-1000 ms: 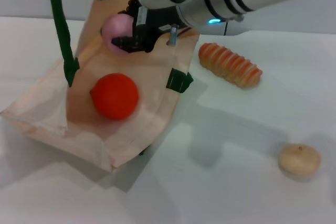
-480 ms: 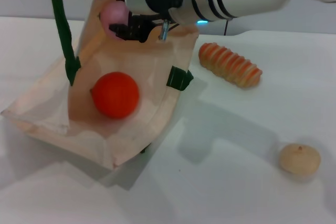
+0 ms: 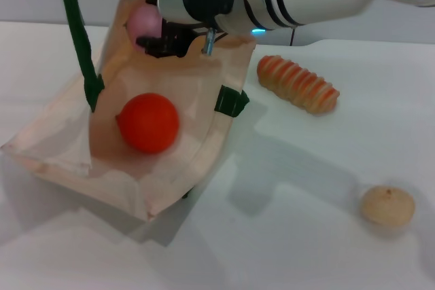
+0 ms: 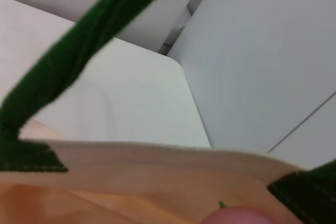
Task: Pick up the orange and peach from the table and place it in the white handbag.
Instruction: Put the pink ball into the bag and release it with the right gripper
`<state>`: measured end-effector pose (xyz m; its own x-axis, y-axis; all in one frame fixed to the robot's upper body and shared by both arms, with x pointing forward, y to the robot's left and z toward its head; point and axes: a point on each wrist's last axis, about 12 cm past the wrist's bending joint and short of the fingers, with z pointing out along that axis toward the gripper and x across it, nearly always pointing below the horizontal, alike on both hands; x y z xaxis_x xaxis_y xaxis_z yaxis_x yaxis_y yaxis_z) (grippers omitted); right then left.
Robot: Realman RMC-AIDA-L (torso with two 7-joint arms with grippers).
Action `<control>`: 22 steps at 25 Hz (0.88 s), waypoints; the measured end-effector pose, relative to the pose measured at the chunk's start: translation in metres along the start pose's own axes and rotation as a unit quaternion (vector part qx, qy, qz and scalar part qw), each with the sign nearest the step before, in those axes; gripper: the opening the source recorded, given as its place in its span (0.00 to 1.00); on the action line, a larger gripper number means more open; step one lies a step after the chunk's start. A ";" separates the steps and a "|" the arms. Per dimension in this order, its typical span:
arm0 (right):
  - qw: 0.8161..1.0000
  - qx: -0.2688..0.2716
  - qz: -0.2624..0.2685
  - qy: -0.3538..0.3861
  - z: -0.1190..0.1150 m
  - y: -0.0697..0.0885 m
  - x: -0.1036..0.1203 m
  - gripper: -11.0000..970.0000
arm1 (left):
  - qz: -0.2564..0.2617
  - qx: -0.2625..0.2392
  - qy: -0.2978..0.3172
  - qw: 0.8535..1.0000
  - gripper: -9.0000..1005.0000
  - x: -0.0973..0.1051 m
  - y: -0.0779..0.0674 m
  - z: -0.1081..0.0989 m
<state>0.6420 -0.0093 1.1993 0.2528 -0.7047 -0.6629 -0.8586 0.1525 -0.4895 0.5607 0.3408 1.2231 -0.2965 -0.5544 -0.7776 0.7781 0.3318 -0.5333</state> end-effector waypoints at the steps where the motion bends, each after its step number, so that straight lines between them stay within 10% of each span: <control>1: 1.000 -0.003 0.000 0.000 -0.001 0.000 -0.001 0.67 | 0.000 0.000 0.000 1.000 0.13 0.000 0.000 0.000; 12: 0.999 -0.018 0.020 0.025 -0.013 -0.002 0.002 0.90 | -0.003 -0.013 -0.016 1.000 0.13 -0.001 0.001 -0.012; 22: 0.985 0.155 0.057 0.048 -0.072 -0.032 0.024 0.92 | -0.025 -0.032 -0.062 0.997 0.13 -0.001 0.010 -0.025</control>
<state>0.6439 -0.0808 1.2398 0.1071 -0.7303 -0.6746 -0.6979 0.4281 -0.5742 0.5550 0.3636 1.2100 -0.2599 -0.6607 -0.7042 0.7264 0.3467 -0.5934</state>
